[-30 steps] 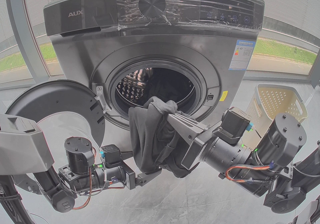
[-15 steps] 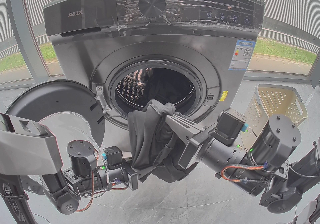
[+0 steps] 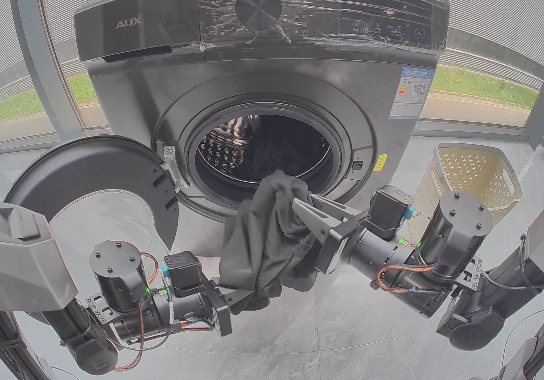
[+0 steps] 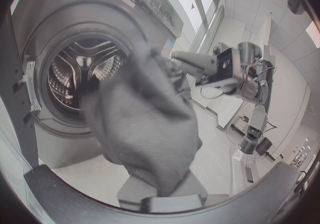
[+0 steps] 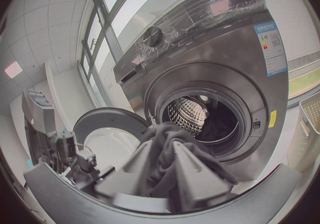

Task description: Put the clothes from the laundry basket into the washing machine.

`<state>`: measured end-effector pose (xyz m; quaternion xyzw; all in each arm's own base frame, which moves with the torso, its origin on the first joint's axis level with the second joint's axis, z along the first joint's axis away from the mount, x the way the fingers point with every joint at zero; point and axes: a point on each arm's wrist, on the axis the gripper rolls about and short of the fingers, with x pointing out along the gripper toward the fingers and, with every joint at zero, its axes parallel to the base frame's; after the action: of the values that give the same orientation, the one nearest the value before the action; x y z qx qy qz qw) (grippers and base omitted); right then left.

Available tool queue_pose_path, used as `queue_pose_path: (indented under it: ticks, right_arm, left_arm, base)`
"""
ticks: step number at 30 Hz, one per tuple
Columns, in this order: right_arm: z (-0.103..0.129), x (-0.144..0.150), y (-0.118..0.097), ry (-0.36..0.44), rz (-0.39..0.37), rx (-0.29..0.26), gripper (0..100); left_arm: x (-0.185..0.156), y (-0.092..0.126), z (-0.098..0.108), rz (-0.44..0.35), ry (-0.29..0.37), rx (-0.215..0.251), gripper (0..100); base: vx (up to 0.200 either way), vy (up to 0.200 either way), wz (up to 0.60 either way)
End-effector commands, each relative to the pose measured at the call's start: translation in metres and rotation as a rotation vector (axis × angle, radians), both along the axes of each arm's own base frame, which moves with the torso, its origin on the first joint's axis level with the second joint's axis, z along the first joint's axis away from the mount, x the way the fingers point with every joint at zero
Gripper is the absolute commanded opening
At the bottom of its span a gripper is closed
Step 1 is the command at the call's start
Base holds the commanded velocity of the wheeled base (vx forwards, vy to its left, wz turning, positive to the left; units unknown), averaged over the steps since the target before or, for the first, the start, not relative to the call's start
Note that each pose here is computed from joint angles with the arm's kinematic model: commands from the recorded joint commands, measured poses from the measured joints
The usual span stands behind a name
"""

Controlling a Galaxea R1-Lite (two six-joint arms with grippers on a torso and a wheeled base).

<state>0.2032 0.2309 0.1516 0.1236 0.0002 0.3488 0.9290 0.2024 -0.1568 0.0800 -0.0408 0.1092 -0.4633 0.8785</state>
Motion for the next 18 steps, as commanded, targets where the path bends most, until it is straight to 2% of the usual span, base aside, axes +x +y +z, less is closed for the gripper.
queue_pose_path:
  ticks: [1,4,5,6,13,16,18]
  right_arm:
    - [-0.009,0.001,-0.001,0.022,-0.003,-0.028,100]
    - [-0.025,-0.001,-0.015,0.072,-0.028,-0.095,100]
    - [-0.025,-0.001,-0.015,0.072,-0.028,-0.095,100]
    - [-0.035,-0.003,-0.023,0.099,-0.040,-0.144,100]
    - [-0.058,-0.018,-0.040,0.174,-0.023,-0.237,100]
    - [-0.066,-0.023,-0.045,0.200,-0.008,-0.267,100]
    - [-0.075,-0.026,-0.051,0.226,-0.007,-0.314,100]
  left_arm:
    - [-0.008,0.002,0.017,-0.011,-0.051,-0.038,0]
    - [-0.005,0.001,0.021,-0.006,-0.065,-0.056,0]
    - [-0.005,0.001,0.021,-0.006,-0.065,-0.056,0]
    - [-0.003,0.000,0.023,-0.004,-0.066,-0.071,0]
    - [0.010,-0.008,0.035,0.019,-0.079,-0.141,0]
    - [0.012,-0.009,0.038,0.042,-0.087,-0.155,0]
    - [0.013,-0.011,0.041,0.055,-0.098,-0.162,0]
  base:
    - [0.000,0.000,0.00]
    - [0.000,0.000,0.00]
    - [0.000,0.000,0.00]
    - [0.000,0.000,0.00]
    - [0.000,0.000,0.00]
    - [0.000,0.000,0.00]
    - [0.000,0.000,0.00]
